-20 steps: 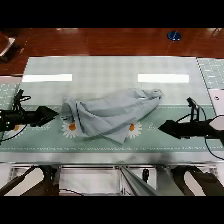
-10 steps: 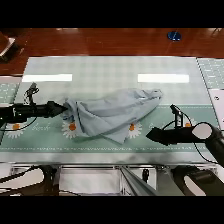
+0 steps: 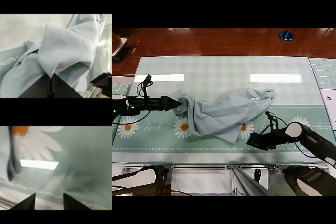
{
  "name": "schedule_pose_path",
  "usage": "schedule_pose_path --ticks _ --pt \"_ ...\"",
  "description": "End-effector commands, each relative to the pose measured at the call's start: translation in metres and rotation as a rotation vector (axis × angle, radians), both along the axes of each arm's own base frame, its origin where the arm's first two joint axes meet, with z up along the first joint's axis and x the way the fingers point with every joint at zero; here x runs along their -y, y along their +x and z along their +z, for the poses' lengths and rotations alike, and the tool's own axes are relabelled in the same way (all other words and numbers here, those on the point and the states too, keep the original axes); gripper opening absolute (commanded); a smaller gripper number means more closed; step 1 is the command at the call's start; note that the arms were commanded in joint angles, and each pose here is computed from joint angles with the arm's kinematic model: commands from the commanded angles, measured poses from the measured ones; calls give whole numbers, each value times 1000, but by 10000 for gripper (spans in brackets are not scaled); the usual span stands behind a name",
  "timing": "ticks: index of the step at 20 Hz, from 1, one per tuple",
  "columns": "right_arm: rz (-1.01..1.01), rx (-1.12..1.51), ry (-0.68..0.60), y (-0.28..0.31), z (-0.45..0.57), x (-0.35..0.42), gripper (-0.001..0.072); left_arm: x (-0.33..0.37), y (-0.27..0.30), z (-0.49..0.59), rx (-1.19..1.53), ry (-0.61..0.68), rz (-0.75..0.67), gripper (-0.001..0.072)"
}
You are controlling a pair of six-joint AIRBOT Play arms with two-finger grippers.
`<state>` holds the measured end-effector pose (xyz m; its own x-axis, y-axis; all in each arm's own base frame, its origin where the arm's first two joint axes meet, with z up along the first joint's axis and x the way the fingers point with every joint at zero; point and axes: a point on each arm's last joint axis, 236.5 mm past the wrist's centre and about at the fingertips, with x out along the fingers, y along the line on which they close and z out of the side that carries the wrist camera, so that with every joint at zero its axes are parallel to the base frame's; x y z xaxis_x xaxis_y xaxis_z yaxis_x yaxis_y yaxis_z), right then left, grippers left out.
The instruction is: Fold the shirts.
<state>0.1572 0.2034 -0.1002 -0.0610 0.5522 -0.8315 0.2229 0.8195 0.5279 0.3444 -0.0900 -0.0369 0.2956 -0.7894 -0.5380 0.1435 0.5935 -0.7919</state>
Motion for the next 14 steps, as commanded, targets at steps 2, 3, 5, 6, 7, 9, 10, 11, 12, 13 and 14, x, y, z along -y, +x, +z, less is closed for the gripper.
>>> schedule_pose_path --ticks 2,3,5,6,7,9,10,11,12,13,14 --pt "25 17 45 19 -4 -38 406 2 0 3 3 -7 -12 20" --pt "34 18 54 24 -5 -46 406 2 0 3 3 -8 -12 20" --pt "60 9 74 31 -5 -64 406 2 0 3 -4 -10 -8 20" --pt "78 9 85 33 -5 -74 406 2 0 3 -3 -10 -8 20" --pt "94 11 94 35 -4 -83 406 2 0 3 -3 -10 -8 20" --pt "108 32 108 45 -2 -99 405 2 0 3 -3 -10 -8 20" --pt "113 46 110 51 -1 -106 401 2 0 3 -3 -10 -8 20" --pt "114 54 113 57 0 -111 358 2 0 3 -6 -11 -6 20" --pt "122 67 118 62 1 -114 223 2 0 3 -16 -15 1 20" --pt "145 101 129 68 7 -118 45 2 -1 4 -31 -22 9 20" --pt "179 146 151 75 19 -124 25 0 1 7 -43 -28 25 20"
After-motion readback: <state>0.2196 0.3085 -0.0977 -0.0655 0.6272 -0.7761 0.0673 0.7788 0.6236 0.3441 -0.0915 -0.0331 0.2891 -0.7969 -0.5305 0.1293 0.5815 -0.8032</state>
